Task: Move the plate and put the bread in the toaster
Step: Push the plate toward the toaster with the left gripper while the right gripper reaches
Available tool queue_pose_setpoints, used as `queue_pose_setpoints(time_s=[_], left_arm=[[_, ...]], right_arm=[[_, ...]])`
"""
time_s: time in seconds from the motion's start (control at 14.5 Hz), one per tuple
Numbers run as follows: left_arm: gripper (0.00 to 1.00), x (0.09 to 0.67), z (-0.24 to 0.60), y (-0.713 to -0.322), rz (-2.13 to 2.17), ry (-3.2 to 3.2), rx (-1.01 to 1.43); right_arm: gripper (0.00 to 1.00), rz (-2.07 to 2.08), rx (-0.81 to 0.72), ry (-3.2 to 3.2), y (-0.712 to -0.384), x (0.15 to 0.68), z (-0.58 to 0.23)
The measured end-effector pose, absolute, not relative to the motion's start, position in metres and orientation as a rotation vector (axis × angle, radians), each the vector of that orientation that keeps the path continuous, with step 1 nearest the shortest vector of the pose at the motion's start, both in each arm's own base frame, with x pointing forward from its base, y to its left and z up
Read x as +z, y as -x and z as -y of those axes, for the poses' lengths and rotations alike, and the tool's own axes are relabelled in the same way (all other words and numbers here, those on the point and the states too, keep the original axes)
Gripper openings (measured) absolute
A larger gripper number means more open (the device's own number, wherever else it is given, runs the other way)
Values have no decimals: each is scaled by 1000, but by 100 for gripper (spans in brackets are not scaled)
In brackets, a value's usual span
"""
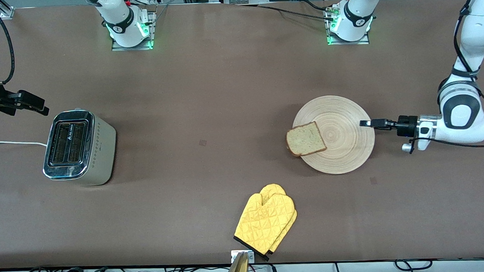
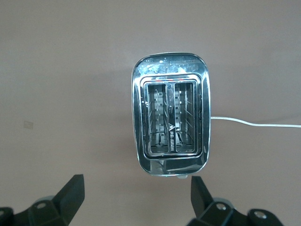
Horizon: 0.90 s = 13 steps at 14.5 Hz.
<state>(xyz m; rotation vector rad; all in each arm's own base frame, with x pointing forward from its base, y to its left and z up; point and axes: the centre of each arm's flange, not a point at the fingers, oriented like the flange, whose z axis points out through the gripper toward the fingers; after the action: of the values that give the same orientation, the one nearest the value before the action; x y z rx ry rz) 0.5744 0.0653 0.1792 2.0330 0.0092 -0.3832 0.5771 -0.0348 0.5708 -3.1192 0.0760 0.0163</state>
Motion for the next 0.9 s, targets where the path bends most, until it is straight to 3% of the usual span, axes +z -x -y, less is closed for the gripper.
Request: queue_pose_setpoints(time_s=[0.9], left_arm=[[11, 158, 166, -579, 80, -1841, -469]], right_arm=[[100, -72, 7, 3121, -578, 570, 34]])
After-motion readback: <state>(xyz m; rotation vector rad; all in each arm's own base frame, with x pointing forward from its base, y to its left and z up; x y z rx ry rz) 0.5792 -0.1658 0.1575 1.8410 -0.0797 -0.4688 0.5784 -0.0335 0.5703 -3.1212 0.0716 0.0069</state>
